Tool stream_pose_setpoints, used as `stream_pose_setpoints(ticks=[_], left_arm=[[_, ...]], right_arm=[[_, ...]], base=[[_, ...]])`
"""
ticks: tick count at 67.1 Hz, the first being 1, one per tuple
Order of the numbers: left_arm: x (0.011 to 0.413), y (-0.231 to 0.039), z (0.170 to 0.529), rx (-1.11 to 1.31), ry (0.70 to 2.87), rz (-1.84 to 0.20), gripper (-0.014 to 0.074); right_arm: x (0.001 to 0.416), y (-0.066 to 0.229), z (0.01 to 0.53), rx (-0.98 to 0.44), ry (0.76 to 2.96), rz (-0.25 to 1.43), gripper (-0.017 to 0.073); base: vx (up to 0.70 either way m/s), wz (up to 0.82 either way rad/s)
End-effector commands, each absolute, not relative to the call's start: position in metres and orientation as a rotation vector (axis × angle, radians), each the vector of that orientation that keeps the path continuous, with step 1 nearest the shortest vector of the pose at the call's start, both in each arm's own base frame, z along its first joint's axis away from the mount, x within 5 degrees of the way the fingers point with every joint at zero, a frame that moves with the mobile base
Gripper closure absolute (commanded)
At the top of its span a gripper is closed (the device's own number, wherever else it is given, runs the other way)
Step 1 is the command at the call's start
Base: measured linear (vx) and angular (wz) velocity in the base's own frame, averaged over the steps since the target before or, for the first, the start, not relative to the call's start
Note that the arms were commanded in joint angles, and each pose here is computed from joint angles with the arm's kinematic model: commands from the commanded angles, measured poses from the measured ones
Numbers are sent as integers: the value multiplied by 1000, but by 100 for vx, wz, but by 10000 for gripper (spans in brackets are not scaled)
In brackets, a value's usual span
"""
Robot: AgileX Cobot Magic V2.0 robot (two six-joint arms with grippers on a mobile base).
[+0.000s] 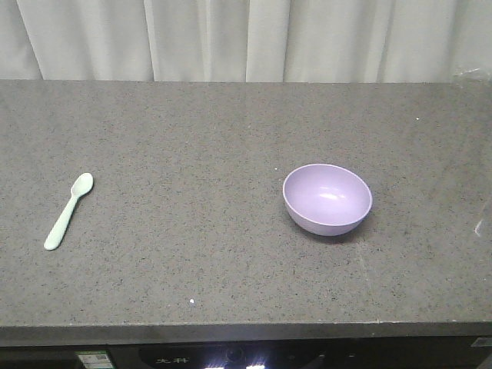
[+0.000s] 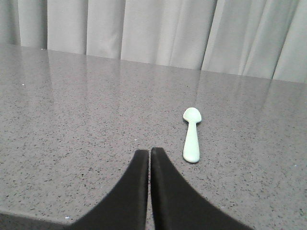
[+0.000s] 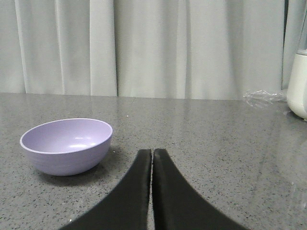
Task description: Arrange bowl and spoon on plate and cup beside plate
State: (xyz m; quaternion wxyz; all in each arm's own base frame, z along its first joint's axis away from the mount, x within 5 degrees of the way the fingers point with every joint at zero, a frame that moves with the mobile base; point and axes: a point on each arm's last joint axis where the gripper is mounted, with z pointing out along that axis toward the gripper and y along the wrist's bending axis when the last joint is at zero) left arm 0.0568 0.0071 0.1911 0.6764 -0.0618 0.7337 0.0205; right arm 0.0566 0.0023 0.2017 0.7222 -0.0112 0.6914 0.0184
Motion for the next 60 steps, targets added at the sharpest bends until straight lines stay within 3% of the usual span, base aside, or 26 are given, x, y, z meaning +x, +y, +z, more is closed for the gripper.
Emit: stream_pose_setpoints(ticks=[1, 60], left_arm=[[59, 6, 188, -135, 1617, 27, 599], [59, 6, 188, -135, 1617, 27, 599]], right_arm=[[56, 2, 206, -28, 1451, 30, 561], [56, 2, 206, -28, 1451, 30, 561]], base=[[1, 0], [2, 0]])
